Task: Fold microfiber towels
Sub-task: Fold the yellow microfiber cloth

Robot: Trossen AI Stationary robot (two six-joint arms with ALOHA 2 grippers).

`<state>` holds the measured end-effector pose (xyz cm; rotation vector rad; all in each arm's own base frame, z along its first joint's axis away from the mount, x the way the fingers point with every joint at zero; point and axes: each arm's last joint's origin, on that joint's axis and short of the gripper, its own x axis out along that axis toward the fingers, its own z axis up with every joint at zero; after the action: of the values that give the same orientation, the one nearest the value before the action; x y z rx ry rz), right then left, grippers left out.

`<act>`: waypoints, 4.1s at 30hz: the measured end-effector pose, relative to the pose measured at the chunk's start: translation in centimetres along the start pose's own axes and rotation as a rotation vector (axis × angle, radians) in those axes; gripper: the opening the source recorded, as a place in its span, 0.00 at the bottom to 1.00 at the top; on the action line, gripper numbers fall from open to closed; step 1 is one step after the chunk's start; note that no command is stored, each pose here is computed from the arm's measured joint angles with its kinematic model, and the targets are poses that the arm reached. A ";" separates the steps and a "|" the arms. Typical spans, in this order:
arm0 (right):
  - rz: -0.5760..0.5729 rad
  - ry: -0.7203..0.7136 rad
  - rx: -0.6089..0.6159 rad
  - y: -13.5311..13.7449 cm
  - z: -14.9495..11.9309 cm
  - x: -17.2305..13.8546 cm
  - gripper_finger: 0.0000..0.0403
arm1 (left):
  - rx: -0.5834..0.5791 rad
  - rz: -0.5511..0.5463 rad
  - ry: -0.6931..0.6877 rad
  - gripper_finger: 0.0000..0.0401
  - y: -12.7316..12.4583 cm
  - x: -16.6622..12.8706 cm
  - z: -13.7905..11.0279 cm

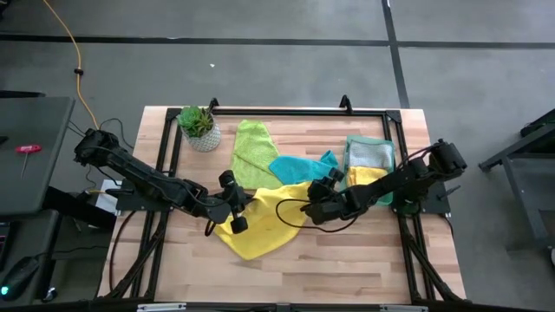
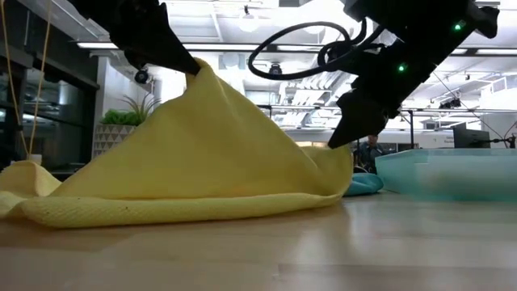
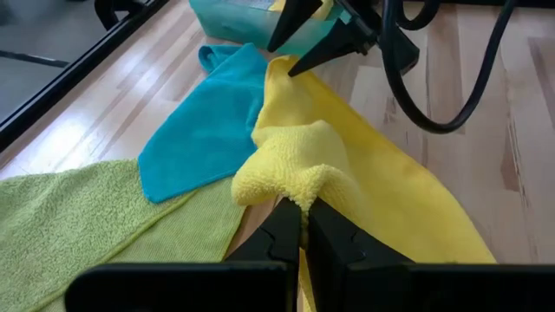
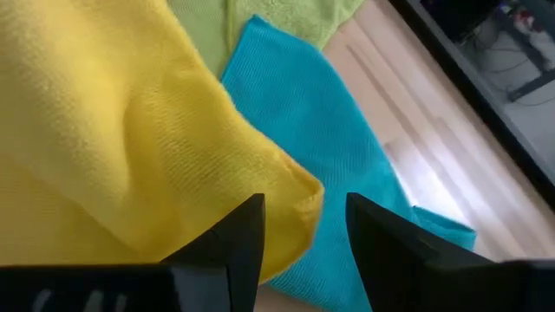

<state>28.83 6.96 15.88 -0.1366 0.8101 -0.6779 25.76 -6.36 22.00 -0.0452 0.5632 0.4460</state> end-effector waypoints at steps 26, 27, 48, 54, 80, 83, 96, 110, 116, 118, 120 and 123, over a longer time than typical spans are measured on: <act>-0.017 -0.245 0.044 -1.3 4.3 -8.5 0.00 | -0.032 0.047 -0.124 0.00 1.2 -2.5 2.8; 0.002 -0.261 0.041 -1.4 4.7 -9.6 0.00 | -0.036 0.043 -0.142 0.00 1.4 -3.1 3.4; 0.136 -0.287 -0.130 -4.5 8.5 -20.7 0.00 | 0.065 0.044 -0.189 0.00 2.2 -12.2 10.8; 0.211 -0.253 -0.184 -5.2 9.3 -21.7 0.00 | 0.201 -0.066 -0.094 0.00 -0.1 -12.3 9.0; 0.617 -0.160 -0.177 -3.5 9.8 -26.4 0.00 | 0.237 -0.265 -0.142 0.00 -10.4 -16.5 9.8; 0.626 -0.157 -0.157 -4.2 9.7 -27.8 0.00 | 0.178 -0.258 -0.175 0.00 -10.6 -17.6 10.1; 0.487 0.071 -0.020 -6.4 8.8 -26.7 0.00 | 0.040 -0.056 -0.199 0.00 -10.6 -14.7 5.3; 0.661 0.272 0.028 -3.3 9.0 -25.0 0.00 | -0.028 -0.131 -0.104 0.00 -10.8 -15.5 3.8; 0.767 0.332 0.064 -1.3 7.9 -26.7 0.00 | -0.068 -0.353 -0.126 0.00 -13.6 -17.4 4.5; 0.778 0.312 0.085 -1.3 7.8 -27.6 0.00 | -0.070 -0.395 -0.186 0.00 -14.0 -18.6 5.7; 0.790 0.287 0.105 -1.5 7.7 -28.5 0.00 | -0.057 -0.417 -0.224 0.00 -14.1 -19.4 6.7; 0.790 0.264 0.116 -2.2 7.7 -29.7 0.00 | -0.039 -0.423 -0.250 0.00 -14.0 -20.0 7.7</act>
<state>18.54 22.24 40.51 0.3745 0.9841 0.0110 20.49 -25.65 37.91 -0.1408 0.2862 0.0479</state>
